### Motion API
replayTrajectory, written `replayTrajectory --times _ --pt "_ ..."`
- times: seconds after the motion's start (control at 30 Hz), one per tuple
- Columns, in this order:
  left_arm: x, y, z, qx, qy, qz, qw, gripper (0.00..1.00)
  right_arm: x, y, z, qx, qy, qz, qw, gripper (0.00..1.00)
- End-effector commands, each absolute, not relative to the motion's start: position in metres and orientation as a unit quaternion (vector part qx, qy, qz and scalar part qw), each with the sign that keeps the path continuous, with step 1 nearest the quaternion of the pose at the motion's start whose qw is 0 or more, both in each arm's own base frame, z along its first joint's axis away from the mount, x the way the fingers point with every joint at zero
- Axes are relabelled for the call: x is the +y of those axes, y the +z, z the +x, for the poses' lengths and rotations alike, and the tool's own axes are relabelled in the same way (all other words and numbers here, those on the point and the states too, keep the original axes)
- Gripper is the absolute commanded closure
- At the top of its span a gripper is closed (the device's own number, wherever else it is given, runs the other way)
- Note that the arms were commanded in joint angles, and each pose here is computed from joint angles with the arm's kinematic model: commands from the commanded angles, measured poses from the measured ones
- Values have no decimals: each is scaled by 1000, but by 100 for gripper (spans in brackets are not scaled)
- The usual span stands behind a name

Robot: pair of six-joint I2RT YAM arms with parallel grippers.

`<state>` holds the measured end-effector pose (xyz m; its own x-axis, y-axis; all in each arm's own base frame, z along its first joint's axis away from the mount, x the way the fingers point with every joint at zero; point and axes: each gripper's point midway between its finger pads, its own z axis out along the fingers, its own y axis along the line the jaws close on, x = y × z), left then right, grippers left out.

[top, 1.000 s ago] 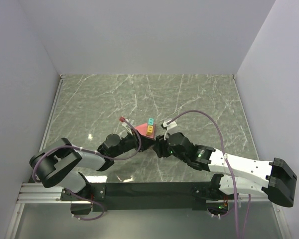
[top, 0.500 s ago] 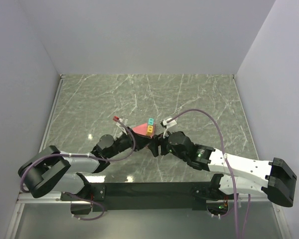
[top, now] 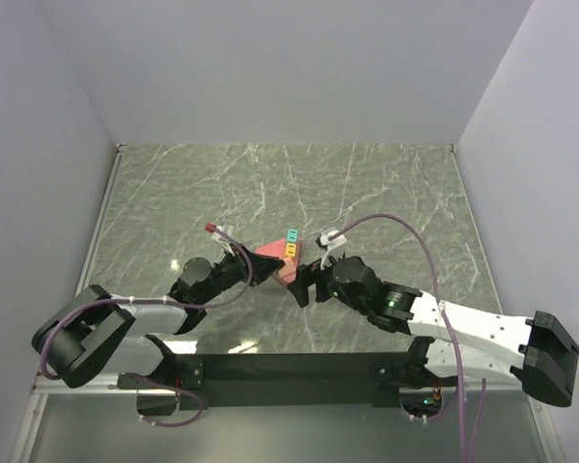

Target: Insert the plug

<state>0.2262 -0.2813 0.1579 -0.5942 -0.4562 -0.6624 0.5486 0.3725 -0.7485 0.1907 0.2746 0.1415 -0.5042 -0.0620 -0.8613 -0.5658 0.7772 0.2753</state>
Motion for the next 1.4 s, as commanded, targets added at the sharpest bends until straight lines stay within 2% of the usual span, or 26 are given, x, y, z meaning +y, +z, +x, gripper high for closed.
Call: replayTrajectory --times 0.0,0.27,0.63,0.87,1.27,1.37 --pt "-276 167 228 685 -558 37 467 100 270 161 200 802 300 -173 487 6" --pt "-267 183 217 666 -556 61 493 100 255 180 208 745 427 -144 492 8" --pt "-277 208 188 609 -615 128 485 100 280 223 172 654 560 -228 455 18" --pt "-278 219 178 591 -627 149 486 100 288 211 171 662 569 -238 425 23" --pt "-284 229 167 572 -635 177 488 100 300 219 161 632 613 -262 394 27" --pt "-287 231 163 568 -638 184 486 100 303 225 157 616 630 -269 389 30"
